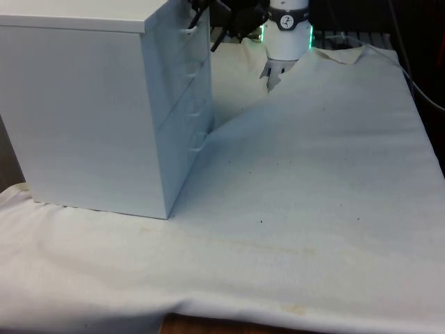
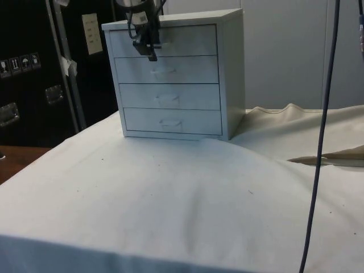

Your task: Open the drawer, then close it.

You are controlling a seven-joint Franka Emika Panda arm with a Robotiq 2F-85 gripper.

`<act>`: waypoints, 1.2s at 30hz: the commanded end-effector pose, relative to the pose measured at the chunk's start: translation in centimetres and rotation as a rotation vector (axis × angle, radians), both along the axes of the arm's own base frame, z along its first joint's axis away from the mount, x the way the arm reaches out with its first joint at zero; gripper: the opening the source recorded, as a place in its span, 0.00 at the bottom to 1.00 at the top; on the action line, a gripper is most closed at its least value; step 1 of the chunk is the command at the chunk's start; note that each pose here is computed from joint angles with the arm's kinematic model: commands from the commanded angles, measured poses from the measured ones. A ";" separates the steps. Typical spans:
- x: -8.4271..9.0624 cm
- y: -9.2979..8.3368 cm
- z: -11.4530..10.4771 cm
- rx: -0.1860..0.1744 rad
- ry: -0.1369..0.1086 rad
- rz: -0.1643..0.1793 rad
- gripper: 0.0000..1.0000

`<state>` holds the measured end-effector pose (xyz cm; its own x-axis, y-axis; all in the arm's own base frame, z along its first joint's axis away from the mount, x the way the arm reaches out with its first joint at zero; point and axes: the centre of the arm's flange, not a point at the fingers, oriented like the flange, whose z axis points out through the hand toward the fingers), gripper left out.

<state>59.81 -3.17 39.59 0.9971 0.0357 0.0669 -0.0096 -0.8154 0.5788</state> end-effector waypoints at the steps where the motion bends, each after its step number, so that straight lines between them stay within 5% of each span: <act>1: 0.0 -0.1 0.0 -0.005 0.000 0.000 0.38; 9: 0.0 1.0 0.9 -0.021 -0.019 -0.005 0.00; 23: 0.1 4.5 3.2 -0.012 -0.048 -0.028 0.00; 36: 0.1 8.1 2.2 -0.006 -0.061 -0.031 0.00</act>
